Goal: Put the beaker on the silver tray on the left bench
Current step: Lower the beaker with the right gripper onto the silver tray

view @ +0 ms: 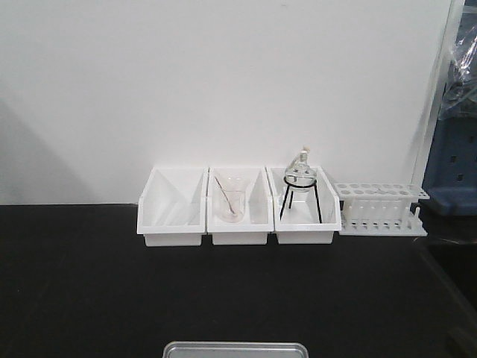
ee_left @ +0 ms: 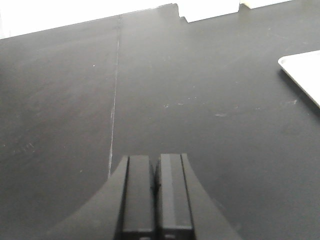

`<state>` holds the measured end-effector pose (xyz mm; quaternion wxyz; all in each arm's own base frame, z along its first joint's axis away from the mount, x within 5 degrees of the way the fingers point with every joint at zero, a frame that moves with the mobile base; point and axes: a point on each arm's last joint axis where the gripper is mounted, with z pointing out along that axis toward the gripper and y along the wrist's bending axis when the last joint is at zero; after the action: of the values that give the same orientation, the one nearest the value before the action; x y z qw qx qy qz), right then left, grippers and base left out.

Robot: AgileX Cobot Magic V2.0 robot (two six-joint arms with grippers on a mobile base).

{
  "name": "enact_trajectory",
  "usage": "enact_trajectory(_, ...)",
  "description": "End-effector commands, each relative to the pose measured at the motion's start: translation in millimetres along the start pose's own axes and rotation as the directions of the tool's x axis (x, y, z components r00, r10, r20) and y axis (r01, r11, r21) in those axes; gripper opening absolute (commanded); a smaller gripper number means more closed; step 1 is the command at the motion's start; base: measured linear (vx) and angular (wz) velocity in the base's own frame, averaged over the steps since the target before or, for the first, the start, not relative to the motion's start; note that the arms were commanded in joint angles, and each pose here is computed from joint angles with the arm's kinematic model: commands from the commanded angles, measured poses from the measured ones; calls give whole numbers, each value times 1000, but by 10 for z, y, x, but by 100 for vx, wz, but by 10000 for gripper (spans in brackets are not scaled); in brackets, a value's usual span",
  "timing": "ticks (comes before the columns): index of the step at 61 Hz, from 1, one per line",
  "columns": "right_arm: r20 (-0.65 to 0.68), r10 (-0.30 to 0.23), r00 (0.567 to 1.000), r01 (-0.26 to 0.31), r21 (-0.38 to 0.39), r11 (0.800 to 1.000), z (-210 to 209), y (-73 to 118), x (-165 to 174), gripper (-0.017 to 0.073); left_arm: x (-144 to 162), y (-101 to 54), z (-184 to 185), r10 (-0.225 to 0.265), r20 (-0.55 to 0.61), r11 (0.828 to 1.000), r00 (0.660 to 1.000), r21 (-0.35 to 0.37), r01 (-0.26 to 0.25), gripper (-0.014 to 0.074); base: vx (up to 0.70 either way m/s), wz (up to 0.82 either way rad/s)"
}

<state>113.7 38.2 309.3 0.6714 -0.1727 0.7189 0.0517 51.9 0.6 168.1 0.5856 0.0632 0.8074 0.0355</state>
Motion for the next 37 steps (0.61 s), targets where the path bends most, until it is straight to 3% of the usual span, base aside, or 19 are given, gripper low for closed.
enact_trajectory(1, 69, -63, 996, 68, -65, 996, 250, 48, -207, -11, -16, -9, 16, -2, 71, 1000, 997, 4, 2, 1, 0, 0)
enact_trajectory(8, 69, -86, 994, 96, -159, 983, 538, 155, -150, -11, -16, -9, 16, -2, 71, 1000, 997, 4, 2, 1, 0, 0)
enact_trajectory(19, 76, -49, 996, 69, -278, 958, 847, 297, -20, -11, -16, -9, 16, -2, 71, 1000, 997, 4, 2, 1, 0, 0)
enact_trajectory(31, 13, 95, 995, -87, -289, 953, 1105, 336, 153, -11, -16, -9, 16, -2, 71, 1000, 997, 4, 2, 1, 0, 0)
enact_trajectory(37, 15, 115, 993, -106, -296, 949, 1235, 362, 244, -11, -16, -9, 16, -2, 71, 1000, 997, 4, 2, 1, 0, 0)
